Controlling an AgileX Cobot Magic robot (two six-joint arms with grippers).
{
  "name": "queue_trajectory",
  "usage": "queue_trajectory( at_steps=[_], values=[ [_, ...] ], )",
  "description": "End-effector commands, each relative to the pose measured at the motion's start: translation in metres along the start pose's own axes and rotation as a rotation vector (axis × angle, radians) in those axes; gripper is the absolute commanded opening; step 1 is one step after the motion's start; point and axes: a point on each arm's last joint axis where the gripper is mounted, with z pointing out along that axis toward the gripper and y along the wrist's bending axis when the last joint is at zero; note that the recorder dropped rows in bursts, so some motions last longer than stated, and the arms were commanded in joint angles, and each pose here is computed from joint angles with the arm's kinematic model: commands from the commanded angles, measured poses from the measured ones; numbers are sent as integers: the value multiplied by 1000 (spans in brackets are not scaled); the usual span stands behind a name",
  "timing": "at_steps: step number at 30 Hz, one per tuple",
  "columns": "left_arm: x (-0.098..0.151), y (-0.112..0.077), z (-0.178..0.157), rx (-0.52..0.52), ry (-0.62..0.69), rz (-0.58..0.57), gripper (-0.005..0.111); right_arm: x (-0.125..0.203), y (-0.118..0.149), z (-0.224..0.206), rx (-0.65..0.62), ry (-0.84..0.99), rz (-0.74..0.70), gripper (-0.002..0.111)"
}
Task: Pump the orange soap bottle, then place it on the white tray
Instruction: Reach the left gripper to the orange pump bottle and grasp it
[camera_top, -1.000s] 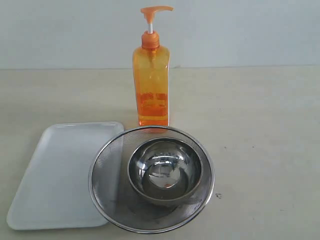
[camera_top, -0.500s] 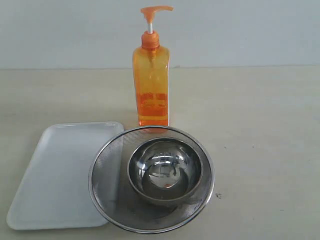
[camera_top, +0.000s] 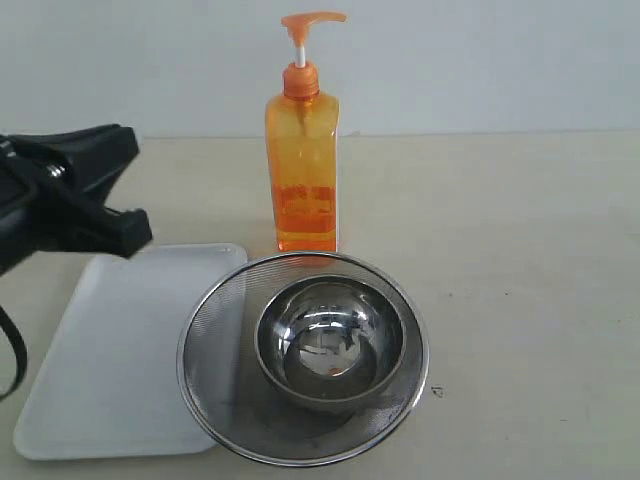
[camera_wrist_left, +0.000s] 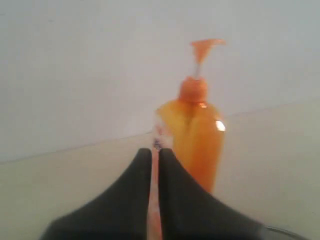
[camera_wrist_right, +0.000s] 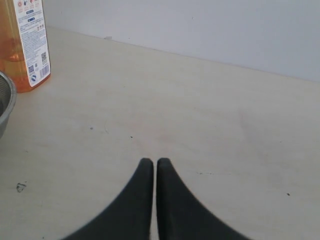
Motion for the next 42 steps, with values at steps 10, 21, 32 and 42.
queue_trajectory(
  at_steps=[10, 21, 32, 42],
  values=[
    [51, -39, 43, 21, -139, 75, 5, -1, 0, 0, 4, -13, -2, 0],
    [74, -58, 87, 67, -95, -27, 71, -1, 0, 0, 6, -12, -6, 0],
    [74, -72, 124, 73, -71, -54, 110, -1, 0, 0, 6, -12, -6, 0],
    [86, -75, 148, 22, -71, -67, 110, -1, 0, 0, 6, -12, -6, 0]
  ],
)
